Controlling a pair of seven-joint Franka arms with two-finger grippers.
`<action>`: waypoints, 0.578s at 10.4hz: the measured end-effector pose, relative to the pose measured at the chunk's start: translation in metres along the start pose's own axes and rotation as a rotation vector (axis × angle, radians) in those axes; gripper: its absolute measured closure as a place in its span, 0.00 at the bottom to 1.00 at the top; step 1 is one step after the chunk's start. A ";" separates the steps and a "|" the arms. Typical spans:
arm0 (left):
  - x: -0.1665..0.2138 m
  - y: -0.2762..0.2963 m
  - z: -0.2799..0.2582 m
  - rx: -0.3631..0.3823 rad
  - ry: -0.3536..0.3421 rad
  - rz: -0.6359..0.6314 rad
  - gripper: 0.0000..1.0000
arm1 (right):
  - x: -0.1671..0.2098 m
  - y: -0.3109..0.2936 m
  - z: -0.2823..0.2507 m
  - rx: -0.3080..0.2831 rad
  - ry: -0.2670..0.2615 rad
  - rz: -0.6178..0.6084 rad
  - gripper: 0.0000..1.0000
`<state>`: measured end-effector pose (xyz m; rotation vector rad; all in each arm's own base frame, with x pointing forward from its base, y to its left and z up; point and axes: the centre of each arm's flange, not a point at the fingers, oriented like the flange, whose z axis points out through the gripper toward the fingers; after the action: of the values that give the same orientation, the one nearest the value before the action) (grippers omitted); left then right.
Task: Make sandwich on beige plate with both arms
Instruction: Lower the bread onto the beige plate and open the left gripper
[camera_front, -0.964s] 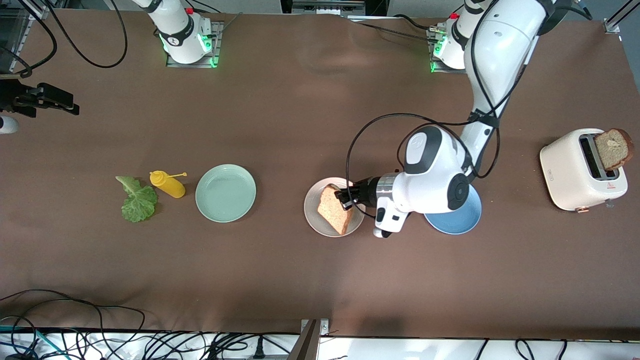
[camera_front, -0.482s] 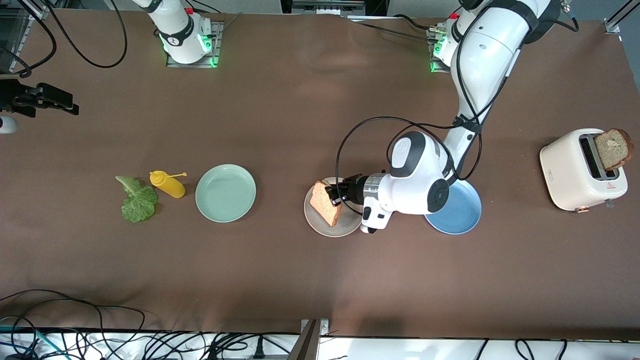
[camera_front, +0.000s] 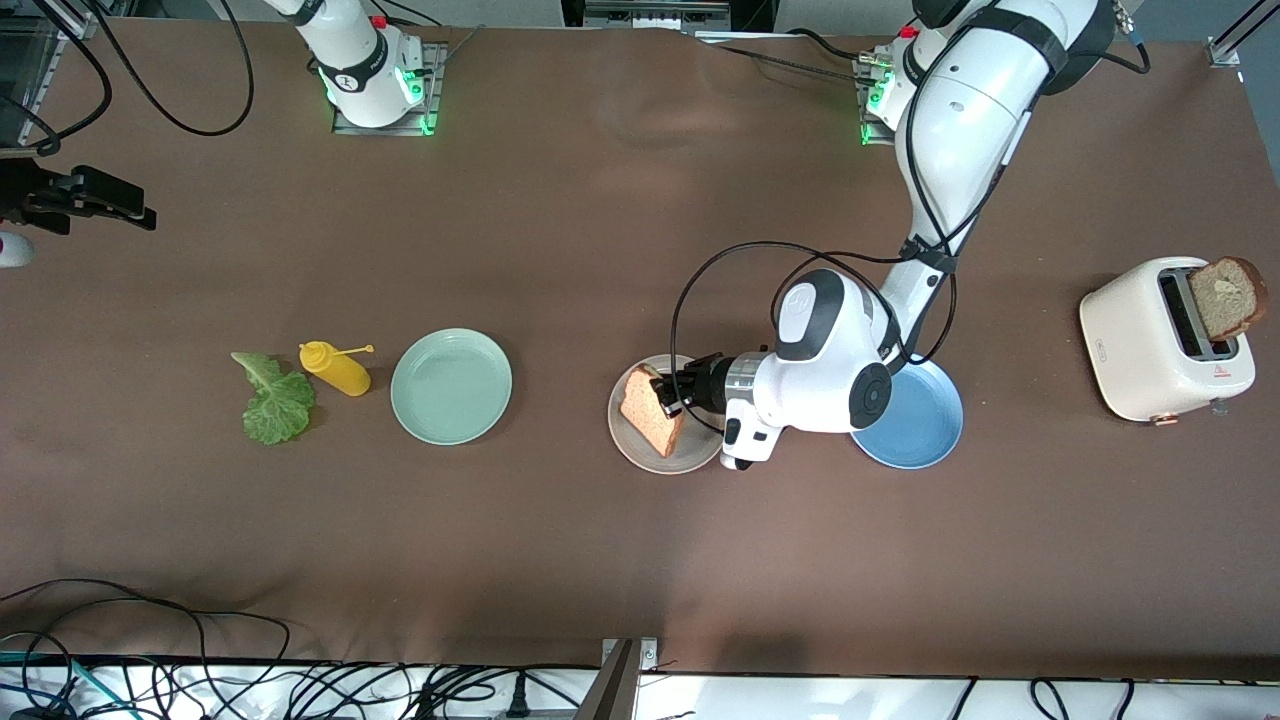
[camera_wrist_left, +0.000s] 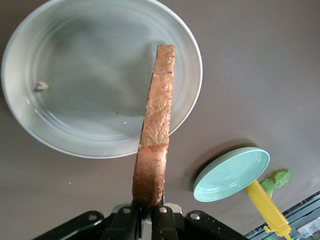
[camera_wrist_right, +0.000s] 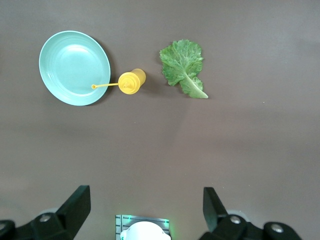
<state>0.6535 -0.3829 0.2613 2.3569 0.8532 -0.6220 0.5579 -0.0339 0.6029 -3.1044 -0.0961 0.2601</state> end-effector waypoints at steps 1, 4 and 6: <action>0.000 0.000 0.002 -0.004 0.004 0.000 0.91 | 0.000 0.000 0.000 0.000 0.000 0.000 0.00; 0.001 0.000 0.003 -0.004 0.005 -0.001 0.91 | 0.000 0.000 0.000 0.000 0.000 0.000 0.00; 0.003 -0.001 0.002 -0.004 0.009 -0.003 0.91 | 0.000 0.000 0.000 0.000 0.000 0.000 0.00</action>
<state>0.6546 -0.3823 0.2576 2.3567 0.8616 -0.6117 0.5579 -0.0341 0.6029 -3.1044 -0.0957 0.2601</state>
